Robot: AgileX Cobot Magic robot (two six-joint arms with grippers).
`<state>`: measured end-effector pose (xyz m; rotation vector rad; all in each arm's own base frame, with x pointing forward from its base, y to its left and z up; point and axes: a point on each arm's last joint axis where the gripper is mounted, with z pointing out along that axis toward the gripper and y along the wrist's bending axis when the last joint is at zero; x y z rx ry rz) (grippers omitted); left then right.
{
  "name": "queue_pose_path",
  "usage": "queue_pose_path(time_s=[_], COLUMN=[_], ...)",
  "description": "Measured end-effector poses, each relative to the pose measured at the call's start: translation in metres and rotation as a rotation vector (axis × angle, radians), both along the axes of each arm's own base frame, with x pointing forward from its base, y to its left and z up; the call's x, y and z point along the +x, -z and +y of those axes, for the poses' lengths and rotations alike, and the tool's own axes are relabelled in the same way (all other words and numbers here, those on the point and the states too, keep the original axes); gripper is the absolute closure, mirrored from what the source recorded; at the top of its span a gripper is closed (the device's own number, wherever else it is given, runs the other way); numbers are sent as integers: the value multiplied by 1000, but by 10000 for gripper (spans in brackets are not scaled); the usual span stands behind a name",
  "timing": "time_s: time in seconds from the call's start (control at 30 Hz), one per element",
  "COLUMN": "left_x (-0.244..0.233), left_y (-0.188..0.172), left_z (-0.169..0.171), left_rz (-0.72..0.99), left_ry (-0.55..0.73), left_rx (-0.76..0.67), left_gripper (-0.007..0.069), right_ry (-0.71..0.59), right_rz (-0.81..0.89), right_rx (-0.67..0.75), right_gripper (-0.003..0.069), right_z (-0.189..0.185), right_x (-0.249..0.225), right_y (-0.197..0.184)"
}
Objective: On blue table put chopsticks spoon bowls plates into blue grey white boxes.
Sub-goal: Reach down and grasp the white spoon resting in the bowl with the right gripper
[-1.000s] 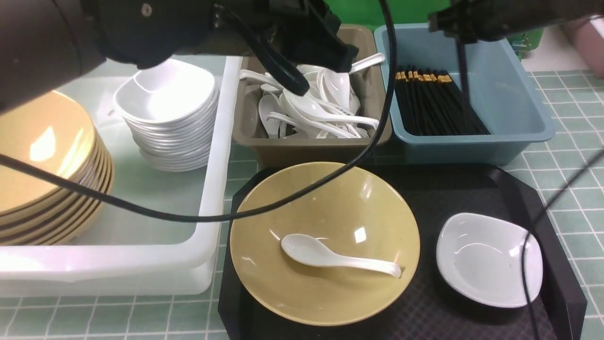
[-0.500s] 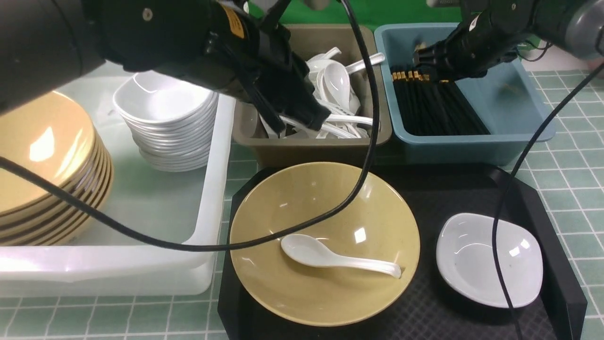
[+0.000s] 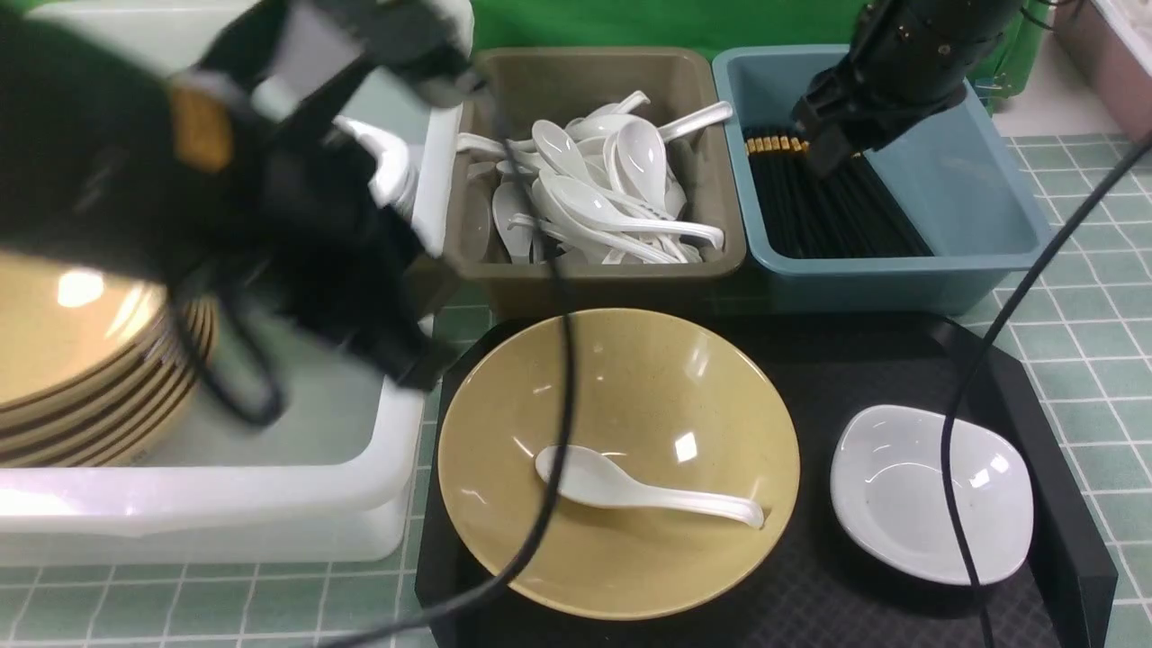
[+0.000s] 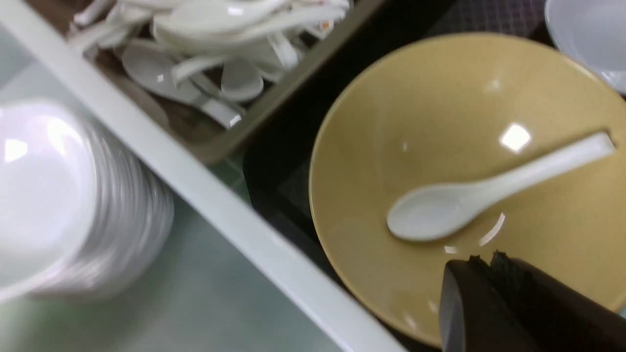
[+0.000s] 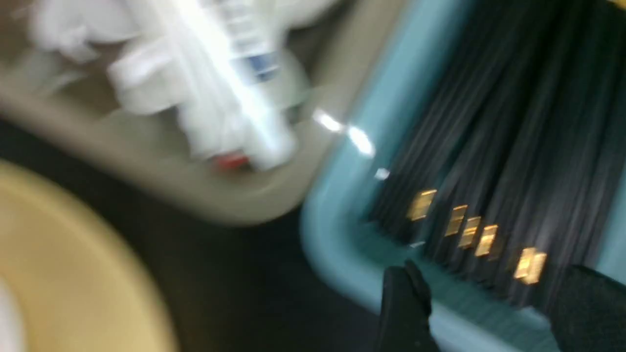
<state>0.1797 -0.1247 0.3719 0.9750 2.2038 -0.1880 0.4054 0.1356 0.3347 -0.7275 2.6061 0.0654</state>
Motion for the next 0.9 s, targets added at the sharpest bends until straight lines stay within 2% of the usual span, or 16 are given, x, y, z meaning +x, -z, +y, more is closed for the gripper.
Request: queue_pose_path(time_s=[0.17,0.2,0.5,0.63,0.9], left_x=[-34,-36,-50,-50,-48], left_y=[25,25,57,59,57], left_z=[24,25,30,30,29], left_rz=[12,7,-36,-44,-80], left_ry=[-28,-29,-39,-43,-35], left_rx=[-23,-29,-142,-157,-170], left_gripper=[623,623,623,623,623], right_ry=[-222,-231,-630,-723,-760], right_rz=[22,16,166,229,299], right_rx=[-43,-43,-184,-228,-266], right_gripper=[222,222,223,223,223], right_z=[38,40,96,114,132], right_x=[-59,-61,-124,-133,-127], right_y=[-9,-11,44,71,114])
